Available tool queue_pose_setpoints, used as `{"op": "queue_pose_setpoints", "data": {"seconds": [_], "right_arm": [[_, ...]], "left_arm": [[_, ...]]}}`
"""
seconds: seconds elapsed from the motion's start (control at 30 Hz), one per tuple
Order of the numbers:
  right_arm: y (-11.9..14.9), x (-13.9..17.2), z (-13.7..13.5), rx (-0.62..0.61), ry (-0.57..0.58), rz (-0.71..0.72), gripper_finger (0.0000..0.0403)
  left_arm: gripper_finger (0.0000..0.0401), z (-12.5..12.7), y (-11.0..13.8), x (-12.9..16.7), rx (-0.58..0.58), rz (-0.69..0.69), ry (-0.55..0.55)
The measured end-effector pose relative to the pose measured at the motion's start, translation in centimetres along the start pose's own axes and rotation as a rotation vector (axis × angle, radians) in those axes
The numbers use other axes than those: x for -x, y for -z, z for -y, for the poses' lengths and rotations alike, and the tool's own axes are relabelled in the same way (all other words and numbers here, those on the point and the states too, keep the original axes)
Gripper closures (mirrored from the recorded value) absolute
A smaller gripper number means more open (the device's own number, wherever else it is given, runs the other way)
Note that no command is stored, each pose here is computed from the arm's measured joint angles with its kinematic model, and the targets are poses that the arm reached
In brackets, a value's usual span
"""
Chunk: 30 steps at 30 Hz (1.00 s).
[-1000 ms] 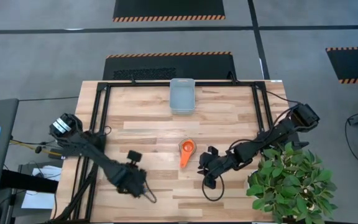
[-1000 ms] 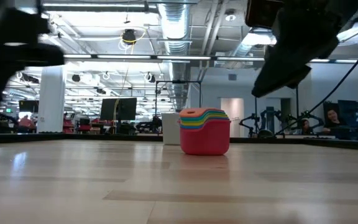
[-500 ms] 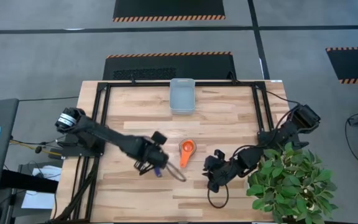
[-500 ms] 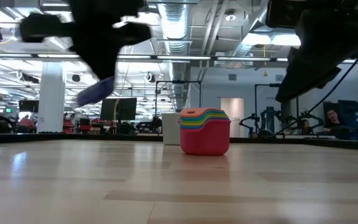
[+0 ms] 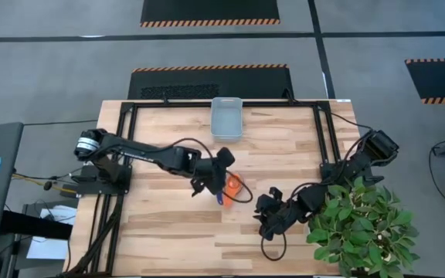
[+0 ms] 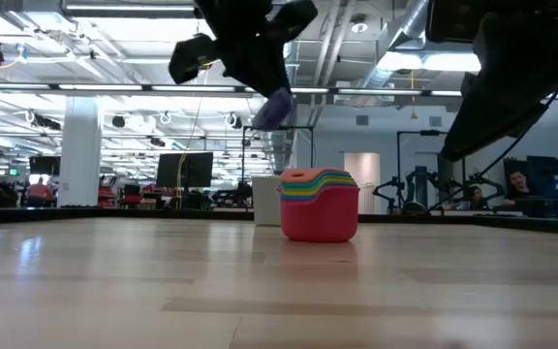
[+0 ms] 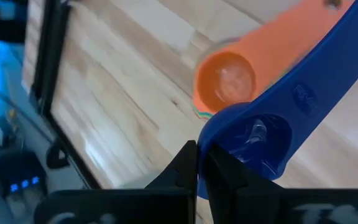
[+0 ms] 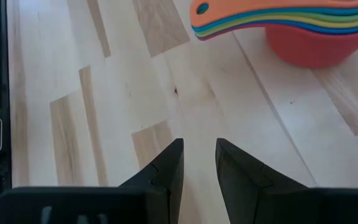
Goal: Nest measuring cups in basket
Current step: Stack the violet measuring cup on top of the orange measuring cup
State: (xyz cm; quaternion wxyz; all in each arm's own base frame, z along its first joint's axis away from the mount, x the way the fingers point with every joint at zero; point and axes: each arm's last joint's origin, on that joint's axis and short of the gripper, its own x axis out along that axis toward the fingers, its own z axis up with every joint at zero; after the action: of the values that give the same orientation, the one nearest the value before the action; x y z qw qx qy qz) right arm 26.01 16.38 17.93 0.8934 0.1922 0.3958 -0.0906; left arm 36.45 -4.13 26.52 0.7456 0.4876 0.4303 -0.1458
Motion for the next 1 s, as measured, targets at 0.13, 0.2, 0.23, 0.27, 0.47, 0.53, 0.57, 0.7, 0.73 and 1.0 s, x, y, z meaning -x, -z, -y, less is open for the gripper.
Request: {"op": "queue_pose_setpoints", "data": {"seconds": [0.13,0.2,0.23,0.27,0.47,0.53,0.57,0.7,0.73,1.0], "right_arm": [[0.1,0.0,0.0,0.002,0.002,-0.004,0.0285],[0.1,0.0,0.1,0.004,0.01,-0.01,0.0285],[0.2,0.0,0.2,0.007,0.017,-0.015,0.0285],[0.2,0.0,0.2,0.009,0.02,-0.017,0.0285],[0.3,0.0,0.4,0.016,0.034,-0.029,0.0285],[0.3,0.0,0.5,0.024,0.04,-0.032,0.0285],[0.2,0.0,0.5,0.023,0.039,-0.032,0.0285],[0.0,-0.2,0.8,0.021,0.057,-0.038,0.0285],[0.0,-0.2,0.9,0.02,0.061,-0.04,0.0285],[-0.3,-0.4,1.3,0.01,0.078,-0.043,0.0285]], "left_arm": [[0.04,-0.8,0.6,-1.6,-0.057,0.047,0.009],[0.04,-1.0,0.8,-2.4,-0.061,0.064,0.007],[0.04,-1.2,0.8,-2.8,-0.065,0.08,0.004],[0.04,-1.3,0.8,-3.2,-0.07,0.093,0.008],[0.04,-1.4,0.9,-4.4,-0.066,0.158,0.032],[0.04,-1.5,0.7,-4.8,-0.066,0.186,0.022],[0.04,-1.4,0.7,-4.9,-0.068,0.183,0.031],[0.0398,-1.5,0.7,-4.8,-0.081,0.202,0.032],[0.0397,-1.4,0.6,-4.8,-0.081,0.211,0.04],[0.0394,-1.5,0.7,-4.8,-0.123,0.24,0.047]]}}
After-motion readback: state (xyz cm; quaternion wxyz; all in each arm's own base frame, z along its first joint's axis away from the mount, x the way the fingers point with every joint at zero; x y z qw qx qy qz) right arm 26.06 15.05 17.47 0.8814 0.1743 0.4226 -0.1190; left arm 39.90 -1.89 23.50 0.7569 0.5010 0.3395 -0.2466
